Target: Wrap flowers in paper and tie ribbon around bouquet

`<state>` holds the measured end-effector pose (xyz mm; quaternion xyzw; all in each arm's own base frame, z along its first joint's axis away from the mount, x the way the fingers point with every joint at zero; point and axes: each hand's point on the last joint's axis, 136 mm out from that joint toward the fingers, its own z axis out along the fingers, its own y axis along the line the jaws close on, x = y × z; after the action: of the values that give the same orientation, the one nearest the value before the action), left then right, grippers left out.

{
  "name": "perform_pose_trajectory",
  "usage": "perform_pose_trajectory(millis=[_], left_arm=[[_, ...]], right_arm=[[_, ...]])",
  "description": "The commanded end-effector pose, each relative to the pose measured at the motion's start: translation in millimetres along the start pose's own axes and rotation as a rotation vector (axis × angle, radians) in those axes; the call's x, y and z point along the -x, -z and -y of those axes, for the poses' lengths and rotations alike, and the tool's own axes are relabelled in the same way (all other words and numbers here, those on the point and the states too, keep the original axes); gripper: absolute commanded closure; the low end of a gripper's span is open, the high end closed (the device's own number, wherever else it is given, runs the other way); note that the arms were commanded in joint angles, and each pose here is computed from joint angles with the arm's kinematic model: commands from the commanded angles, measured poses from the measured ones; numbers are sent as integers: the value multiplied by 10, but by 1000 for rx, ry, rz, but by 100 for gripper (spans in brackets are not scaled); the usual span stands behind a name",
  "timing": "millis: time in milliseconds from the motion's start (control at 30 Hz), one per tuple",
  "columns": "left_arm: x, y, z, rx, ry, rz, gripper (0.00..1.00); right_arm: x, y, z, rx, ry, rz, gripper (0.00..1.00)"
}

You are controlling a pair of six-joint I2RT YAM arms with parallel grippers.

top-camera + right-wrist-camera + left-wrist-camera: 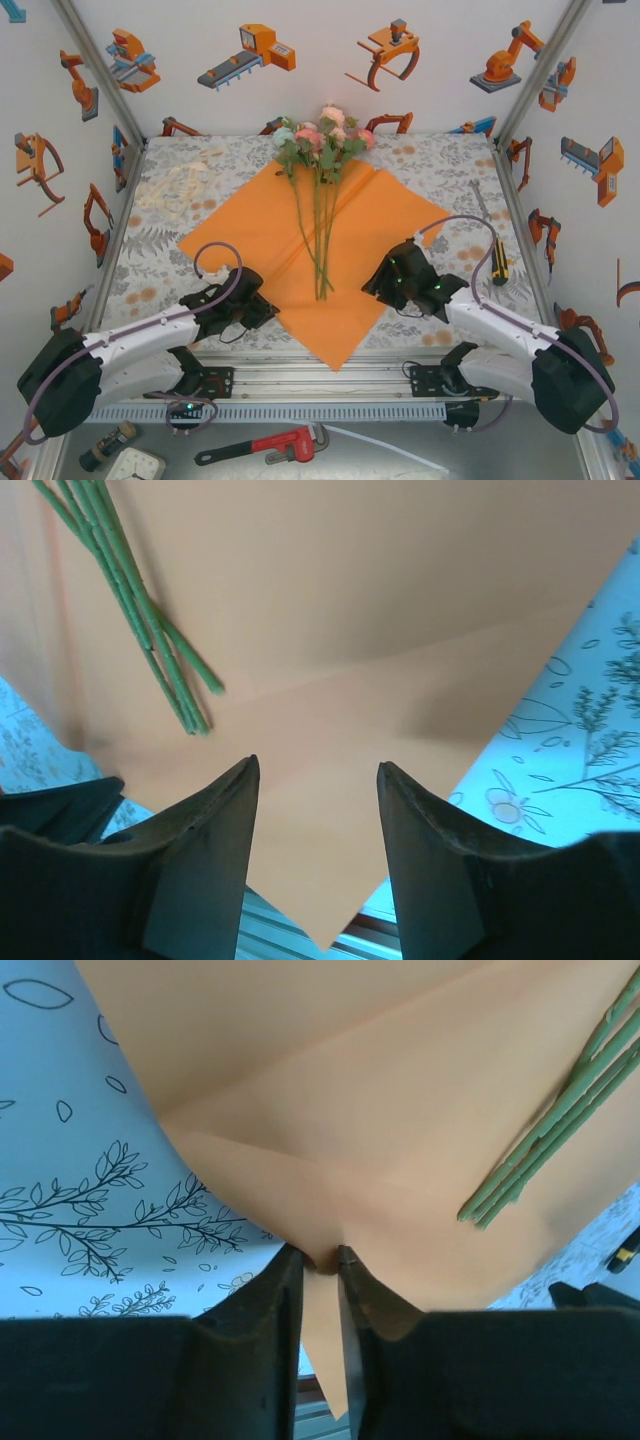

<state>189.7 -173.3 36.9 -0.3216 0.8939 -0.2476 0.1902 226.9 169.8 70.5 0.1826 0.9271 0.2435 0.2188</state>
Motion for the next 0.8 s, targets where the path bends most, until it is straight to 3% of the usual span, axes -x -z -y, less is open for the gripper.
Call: perform_pose_trajectory(millis=[0, 100, 267, 433, 633, 767], left_arm=[[41, 4, 124, -27, 10, 14, 82], [19, -3, 205, -53, 20, -4, 88], [-8, -29, 279, -78, 42, -31, 93], [-20, -55, 318, -94, 66, -54, 95], [-37, -80, 312, -95, 65, -68, 94], [-13, -79, 373, -116, 29, -56, 87]], right_arm=[[-71, 68, 233, -93, 60, -27, 47], [-180, 83, 277, -78, 69, -66, 32], [-237, 111, 404, -73, 10, -56, 26], [-245, -11, 292, 35, -77, -57, 26], [-254, -96, 38, 189, -194, -78, 40], [-235, -83, -127, 283, -289, -91, 51]])
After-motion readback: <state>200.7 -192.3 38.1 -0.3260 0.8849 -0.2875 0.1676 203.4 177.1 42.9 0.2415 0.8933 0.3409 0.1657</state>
